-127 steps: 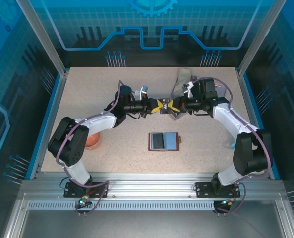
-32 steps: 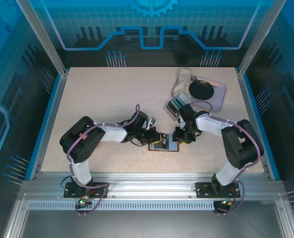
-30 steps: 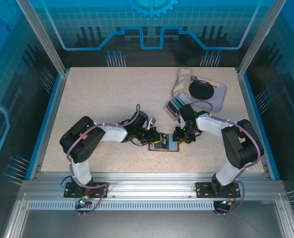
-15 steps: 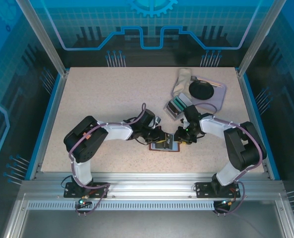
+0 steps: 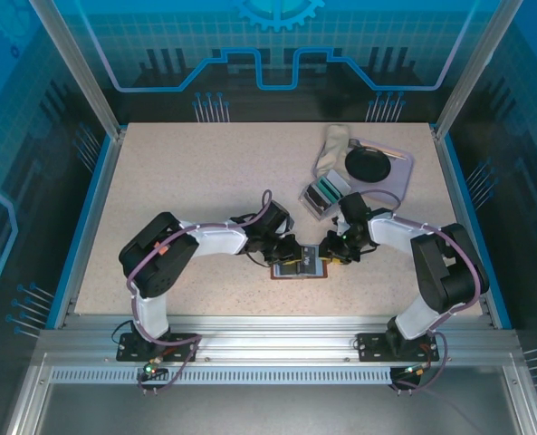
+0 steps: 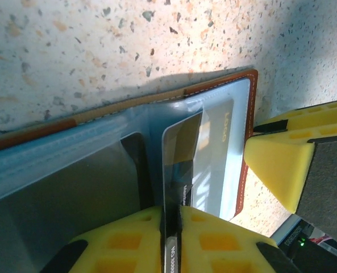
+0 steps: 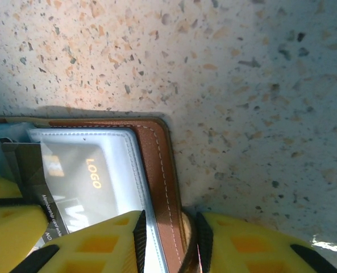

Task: Put the credit cards into the card holder
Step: Insert the credit card into the card slot.

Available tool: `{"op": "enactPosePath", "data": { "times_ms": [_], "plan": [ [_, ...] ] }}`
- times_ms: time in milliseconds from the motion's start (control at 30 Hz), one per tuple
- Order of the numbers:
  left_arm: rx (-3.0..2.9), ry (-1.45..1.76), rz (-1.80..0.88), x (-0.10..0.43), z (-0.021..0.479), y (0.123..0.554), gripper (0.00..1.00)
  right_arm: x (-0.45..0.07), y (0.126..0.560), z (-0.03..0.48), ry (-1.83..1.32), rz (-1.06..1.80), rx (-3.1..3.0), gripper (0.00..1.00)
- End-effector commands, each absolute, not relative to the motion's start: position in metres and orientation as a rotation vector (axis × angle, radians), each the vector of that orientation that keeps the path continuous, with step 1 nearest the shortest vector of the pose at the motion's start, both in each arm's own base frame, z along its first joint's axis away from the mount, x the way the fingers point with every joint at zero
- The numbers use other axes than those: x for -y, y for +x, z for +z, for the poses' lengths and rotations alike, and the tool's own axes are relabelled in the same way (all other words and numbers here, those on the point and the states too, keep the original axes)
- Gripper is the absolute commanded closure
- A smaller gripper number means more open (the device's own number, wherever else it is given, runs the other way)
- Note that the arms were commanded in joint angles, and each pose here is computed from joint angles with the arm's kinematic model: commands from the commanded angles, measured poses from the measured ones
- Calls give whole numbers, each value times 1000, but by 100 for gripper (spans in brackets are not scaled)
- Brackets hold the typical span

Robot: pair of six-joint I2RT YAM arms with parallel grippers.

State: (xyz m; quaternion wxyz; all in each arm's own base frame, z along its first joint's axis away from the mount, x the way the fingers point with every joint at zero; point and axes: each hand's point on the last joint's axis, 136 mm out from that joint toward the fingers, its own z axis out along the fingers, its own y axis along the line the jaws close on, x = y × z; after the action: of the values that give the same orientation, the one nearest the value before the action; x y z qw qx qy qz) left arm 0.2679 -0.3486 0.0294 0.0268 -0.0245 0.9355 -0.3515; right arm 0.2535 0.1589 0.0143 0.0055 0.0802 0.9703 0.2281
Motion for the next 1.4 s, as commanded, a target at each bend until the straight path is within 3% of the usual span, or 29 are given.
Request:
{"op": "enactPosePath", "data": {
  "times_ms": [0, 133, 767, 1000, 1133, 1267, 1367],
  "plan": [
    [-2892, -29, -1050, 347, 38, 265, 91, -169, 242, 5, 250, 808, -3070, 68],
    [-2879, -36, -1095, 355, 40, 269, 96, -173, 242, 5, 257, 848, -3070, 68],
    [-2904, -163, -1168, 379, 29, 270, 91, -178, 237, 3, 393, 975, -3018, 73],
    [-2894, -73, -1065, 368, 46, 271, 81, -171, 243, 7, 390, 921, -3014, 70],
    [-2848, -7, -965, 351, 72, 272, 60, -162, 245, 11, 361, 816, -3025, 67],
    [-2825, 31, -869, 335, 88, 272, 49, -159, 247, 14, 334, 784, -3034, 64],
    [-2825, -5, -822, 318, 90, 275, 46, -160, 249, 20, 310, 794, -3025, 62]
  ]
}}
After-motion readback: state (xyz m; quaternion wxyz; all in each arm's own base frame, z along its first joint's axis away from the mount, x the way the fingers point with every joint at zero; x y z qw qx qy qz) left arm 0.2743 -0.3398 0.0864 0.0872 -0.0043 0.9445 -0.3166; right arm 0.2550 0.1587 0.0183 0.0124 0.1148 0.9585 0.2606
